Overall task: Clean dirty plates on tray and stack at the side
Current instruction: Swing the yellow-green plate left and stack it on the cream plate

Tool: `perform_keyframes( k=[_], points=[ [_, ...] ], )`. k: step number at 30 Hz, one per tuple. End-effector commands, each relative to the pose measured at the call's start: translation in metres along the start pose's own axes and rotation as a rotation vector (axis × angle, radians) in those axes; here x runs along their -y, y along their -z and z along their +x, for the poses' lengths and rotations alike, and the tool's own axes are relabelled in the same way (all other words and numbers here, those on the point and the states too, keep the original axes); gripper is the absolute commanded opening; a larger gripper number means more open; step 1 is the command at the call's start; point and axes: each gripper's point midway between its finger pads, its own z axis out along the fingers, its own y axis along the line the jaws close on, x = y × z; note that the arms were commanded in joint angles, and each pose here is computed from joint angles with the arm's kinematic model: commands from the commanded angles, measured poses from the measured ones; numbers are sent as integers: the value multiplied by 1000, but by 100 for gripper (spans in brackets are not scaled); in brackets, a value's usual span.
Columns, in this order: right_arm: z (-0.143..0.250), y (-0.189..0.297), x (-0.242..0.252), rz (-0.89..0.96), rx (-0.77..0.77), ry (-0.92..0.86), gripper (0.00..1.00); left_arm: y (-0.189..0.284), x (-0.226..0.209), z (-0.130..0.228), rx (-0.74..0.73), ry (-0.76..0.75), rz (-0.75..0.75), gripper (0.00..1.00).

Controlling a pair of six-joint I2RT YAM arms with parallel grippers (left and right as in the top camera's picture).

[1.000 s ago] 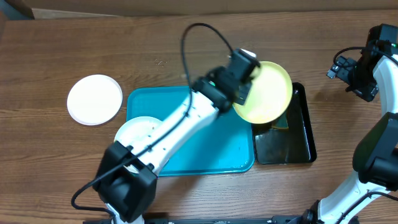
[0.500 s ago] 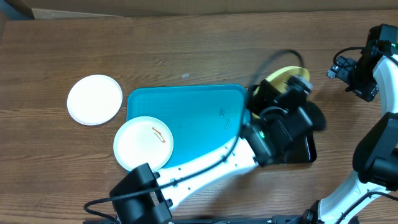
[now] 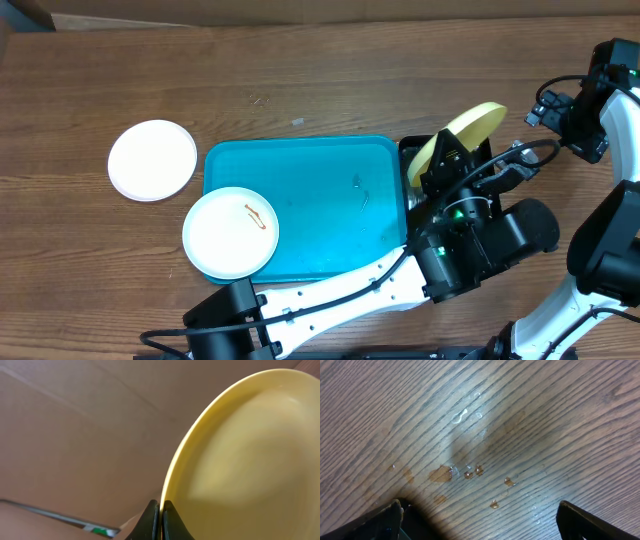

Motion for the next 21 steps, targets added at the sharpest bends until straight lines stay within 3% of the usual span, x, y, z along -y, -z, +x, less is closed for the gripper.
perform_keyframes(
  k=[1,5,9,14,21],
  points=[
    [-5,9,0,-3,28,-6,100,3,-21,-2,-15,80,-42,4],
    [-5,9,0,-3,28,-6,100,2,-9,8,-27,173,6,4],
    [-5,9,0,-3,28,-6,100,3,40,30,-79,197,271,4],
    [-5,9,0,-3,28,-6,100,-2,84,67,-288,353,594,4],
    [-5,9,0,-3,28,-6,100,-40,81,91,-532,671,977,4]
  ],
)
